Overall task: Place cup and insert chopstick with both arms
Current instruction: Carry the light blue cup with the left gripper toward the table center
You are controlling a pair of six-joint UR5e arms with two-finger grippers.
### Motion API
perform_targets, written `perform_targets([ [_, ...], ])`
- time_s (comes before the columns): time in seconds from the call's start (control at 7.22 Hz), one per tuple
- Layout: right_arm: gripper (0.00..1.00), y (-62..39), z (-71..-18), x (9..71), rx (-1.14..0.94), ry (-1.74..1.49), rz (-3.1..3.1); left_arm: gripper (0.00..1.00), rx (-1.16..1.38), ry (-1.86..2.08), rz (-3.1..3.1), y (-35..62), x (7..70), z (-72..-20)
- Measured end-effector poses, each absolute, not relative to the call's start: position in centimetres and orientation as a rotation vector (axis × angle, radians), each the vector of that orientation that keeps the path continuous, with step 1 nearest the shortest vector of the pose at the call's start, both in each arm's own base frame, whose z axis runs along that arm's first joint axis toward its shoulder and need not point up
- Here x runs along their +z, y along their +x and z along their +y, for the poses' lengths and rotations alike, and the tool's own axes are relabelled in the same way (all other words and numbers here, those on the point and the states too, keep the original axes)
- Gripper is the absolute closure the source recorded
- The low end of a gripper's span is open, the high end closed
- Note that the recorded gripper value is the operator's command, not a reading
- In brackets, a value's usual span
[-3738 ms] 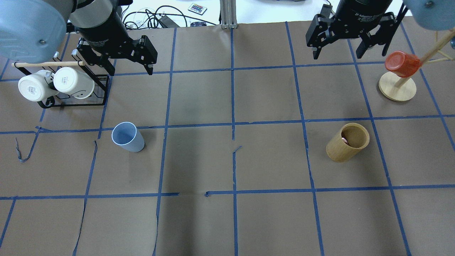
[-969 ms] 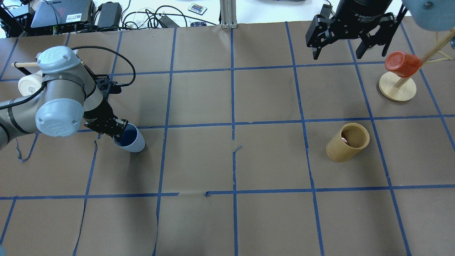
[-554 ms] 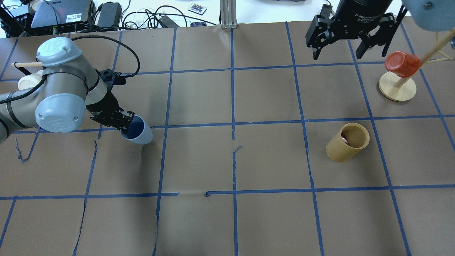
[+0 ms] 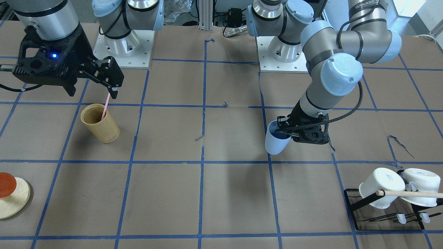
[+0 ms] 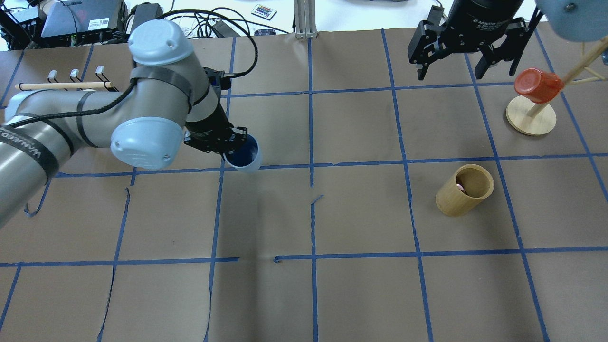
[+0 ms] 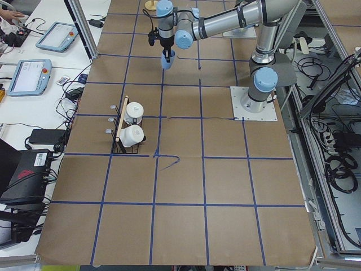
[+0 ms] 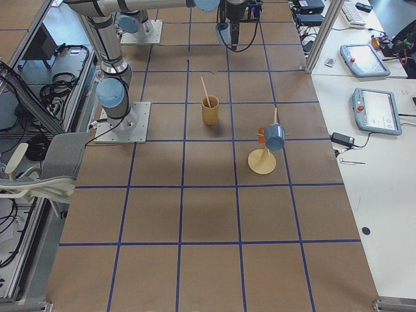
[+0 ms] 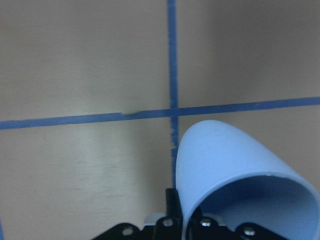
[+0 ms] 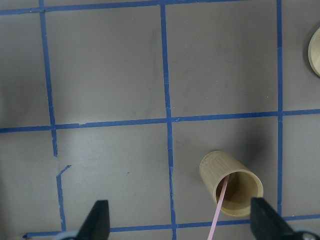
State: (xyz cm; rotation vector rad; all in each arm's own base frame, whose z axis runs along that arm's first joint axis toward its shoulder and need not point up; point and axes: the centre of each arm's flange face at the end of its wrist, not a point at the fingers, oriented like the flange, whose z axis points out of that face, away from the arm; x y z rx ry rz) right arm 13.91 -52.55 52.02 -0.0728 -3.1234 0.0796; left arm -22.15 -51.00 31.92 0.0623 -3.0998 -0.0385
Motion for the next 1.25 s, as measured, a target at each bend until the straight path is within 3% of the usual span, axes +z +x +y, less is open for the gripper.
perform_targets([
  [0.42, 0.00, 13.9, -52.6, 51.9, 0.077, -0.073, -3.123, 1.00, -0.036, 0.091, -3.057, -31.6, 28.2, -49.6],
  [1.25, 0.00, 13.8, -52.6, 51.6, 0.057, -0.072, -3.121, 0.97, -0.094, 0.051, -3.072, -32.9, 25.4, -50.3],
])
